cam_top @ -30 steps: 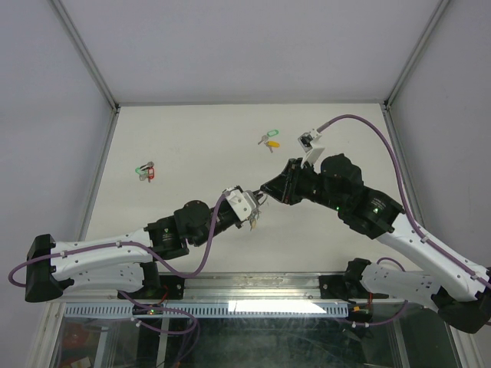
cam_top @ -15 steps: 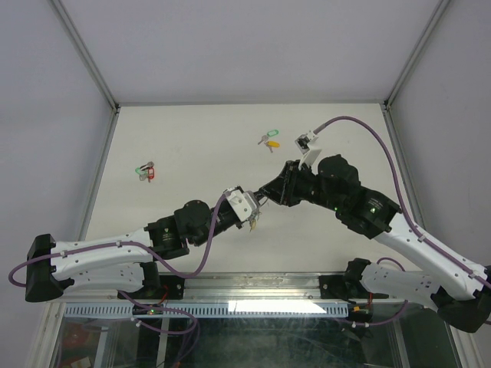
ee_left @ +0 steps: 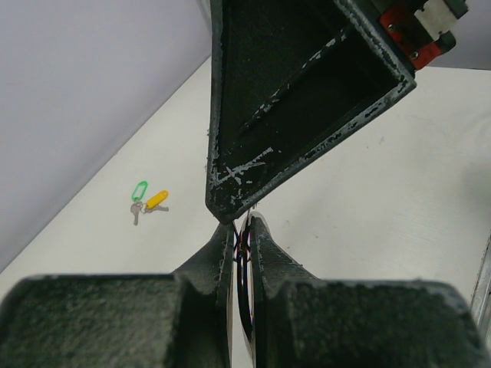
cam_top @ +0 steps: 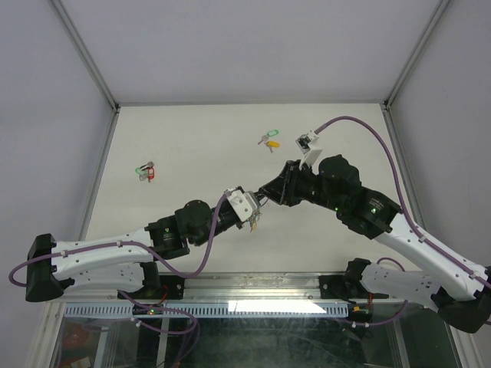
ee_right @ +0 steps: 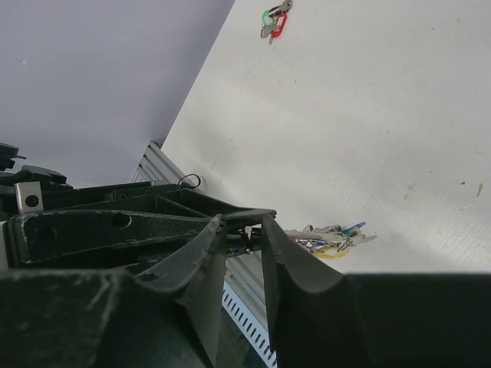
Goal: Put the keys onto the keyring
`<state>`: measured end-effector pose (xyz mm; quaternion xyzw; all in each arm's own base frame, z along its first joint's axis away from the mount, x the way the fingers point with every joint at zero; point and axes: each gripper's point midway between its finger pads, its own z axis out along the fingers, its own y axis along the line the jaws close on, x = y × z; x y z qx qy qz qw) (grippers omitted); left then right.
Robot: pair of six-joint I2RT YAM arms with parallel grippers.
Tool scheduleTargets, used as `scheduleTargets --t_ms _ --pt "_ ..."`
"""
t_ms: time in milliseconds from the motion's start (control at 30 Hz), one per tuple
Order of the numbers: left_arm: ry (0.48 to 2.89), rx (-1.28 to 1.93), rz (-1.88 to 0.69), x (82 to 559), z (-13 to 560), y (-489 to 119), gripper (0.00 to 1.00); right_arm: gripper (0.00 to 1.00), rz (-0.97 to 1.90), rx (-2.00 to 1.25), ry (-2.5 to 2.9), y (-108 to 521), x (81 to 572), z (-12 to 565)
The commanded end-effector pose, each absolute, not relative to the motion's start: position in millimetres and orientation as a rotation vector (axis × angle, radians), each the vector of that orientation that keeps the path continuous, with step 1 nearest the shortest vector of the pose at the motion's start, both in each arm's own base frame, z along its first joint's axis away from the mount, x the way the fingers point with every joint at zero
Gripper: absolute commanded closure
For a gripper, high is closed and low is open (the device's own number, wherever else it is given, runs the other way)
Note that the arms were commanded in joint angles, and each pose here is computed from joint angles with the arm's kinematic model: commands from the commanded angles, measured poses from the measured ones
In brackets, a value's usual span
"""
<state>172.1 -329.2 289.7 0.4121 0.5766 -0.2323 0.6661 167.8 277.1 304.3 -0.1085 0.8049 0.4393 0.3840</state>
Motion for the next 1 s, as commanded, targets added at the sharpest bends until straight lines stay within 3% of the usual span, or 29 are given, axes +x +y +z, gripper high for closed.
scheduleTargets --t_ms 0,533,767,833,967 --pt "1.231 0.858 -0.579 171.3 329.7 -331.8 1.0 0.73 1.161 -0.242 1.95 275.2 170.2 330.3" --pt "1.229 0.859 -0.582 170.9 330.8 -332.8 1.0 0.82 1.165 -0.252 1.97 277.8 169.0 324.6" --pt "1.23 0.861 -0.577 171.2 330.6 -332.5 1.0 1.0 1.166 -0.251 1.963 277.0 168.9 326.4" --pt "1.231 0.862 -0.577 171.3 330.5 -332.8 1.0 1.0 1.166 -0.251 1.961 276.8 168.8 326.9" --pt "1.232 0.861 -0.575 171.8 330.8 -333.3 0.87 1.0 1.168 -0.253 1.959 276.4 168.3 327.5"
